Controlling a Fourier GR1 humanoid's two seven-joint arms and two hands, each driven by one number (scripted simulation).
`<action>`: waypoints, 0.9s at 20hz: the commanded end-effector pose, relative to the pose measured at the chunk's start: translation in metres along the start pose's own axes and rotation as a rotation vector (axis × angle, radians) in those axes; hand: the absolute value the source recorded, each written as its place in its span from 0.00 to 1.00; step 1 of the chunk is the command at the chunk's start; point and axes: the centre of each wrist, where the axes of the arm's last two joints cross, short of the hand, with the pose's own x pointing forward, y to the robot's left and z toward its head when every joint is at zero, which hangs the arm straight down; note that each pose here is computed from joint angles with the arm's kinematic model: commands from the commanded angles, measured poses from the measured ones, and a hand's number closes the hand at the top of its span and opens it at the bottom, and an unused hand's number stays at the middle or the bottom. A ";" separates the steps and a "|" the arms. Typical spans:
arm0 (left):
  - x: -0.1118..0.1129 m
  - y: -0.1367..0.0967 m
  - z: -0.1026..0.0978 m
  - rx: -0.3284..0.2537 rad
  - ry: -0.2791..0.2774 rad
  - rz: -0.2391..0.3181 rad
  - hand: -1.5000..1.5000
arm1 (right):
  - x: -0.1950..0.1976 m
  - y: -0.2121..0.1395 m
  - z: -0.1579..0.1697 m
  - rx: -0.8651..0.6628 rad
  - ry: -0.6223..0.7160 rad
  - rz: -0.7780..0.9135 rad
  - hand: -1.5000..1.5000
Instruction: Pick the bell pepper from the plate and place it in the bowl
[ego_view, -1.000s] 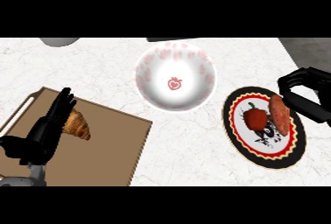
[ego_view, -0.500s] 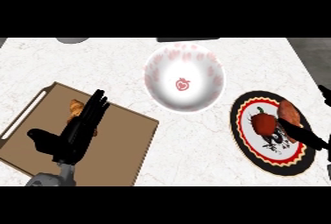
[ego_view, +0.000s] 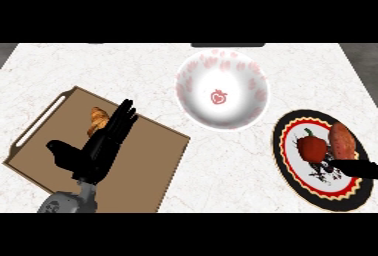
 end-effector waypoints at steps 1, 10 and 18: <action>0.001 -0.007 -0.003 -0.043 0.015 0.003 0.50 | 0.038 -0.014 0.010 0.059 0.172 0.113 0.00; 0.010 -0.012 -0.014 -0.026 0.013 0.010 0.50 | 0.080 -0.006 0.004 0.211 0.384 0.158 0.00; 0.008 -0.010 -0.012 -0.051 -0.006 0.009 0.50 | 0.078 0.018 -0.016 0.287 0.493 0.233 0.00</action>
